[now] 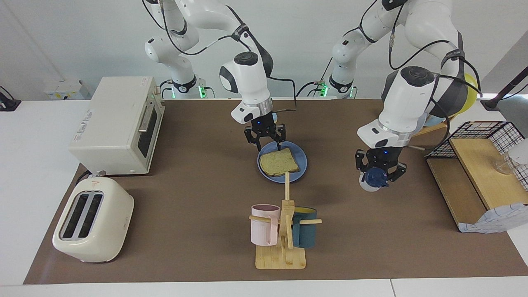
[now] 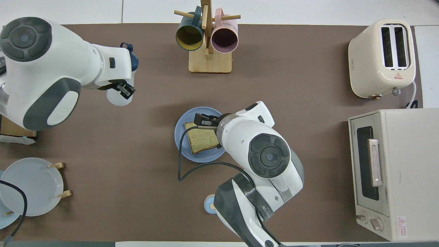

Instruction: Put bread on plate and add seasoning

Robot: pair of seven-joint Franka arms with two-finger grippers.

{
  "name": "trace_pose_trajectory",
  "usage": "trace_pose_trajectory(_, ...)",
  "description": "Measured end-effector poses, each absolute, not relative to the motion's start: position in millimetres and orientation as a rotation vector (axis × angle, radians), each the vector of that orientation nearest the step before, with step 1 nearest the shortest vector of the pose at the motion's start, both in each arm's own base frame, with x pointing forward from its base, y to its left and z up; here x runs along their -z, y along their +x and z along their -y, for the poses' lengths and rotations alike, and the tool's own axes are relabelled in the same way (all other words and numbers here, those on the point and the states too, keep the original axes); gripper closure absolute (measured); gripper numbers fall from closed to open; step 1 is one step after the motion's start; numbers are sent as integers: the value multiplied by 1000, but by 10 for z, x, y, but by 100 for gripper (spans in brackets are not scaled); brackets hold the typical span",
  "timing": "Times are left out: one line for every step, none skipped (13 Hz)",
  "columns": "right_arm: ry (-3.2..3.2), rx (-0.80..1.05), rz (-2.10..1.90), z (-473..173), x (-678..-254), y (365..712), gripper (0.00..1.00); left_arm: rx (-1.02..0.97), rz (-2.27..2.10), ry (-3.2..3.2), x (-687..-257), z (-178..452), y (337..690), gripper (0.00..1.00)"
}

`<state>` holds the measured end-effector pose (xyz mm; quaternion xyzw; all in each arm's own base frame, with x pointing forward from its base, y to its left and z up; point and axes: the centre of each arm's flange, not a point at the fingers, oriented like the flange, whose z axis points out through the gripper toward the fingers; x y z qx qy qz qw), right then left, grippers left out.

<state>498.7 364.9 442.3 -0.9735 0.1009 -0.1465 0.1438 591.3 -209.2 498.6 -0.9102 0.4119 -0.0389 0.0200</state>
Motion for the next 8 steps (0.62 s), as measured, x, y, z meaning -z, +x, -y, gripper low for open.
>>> trace_pose_trajectory(-2800,428,-289,-3650,-4465,4977,0,76,-1344,-2792,-5053,2264,5759,54)
trace_pose_trajectory(-2800,431,-281,-3656,-4481,4968,0,43,-1407,-2760,-5120,2441,5595,54)
trace_pose_trajectory(-2801,436,-260,-3666,-4495,4962,0,17,-1464,-2727,-5162,2612,5429,54)
trace_pose_trajectory(-2797,450,-229,-3669,-4554,4957,0,-3,-1519,-2694,-5166,2773,5268,54)
trace_pose_trajectory(-2787,464,-216,-3661,-4643,4959,0,-15,-1564,-2667,-5140,2895,5142,54)
trace_pose_trajectory(-2782,456,-229,-3632,-4733,4967,0,-29,-1612,-2638,-5100,2979,5050,54)
trace_pose_trajectory(-2778,404,-270,-3582,-4819,4982,0,-39,-1672,-2606,-5066,3016,5007,54)
trace_pose_trajectory(-2767,326,-311,-3529,-4938,5006,0,-44,-1732,-2583,-5040,3018,5009,54)
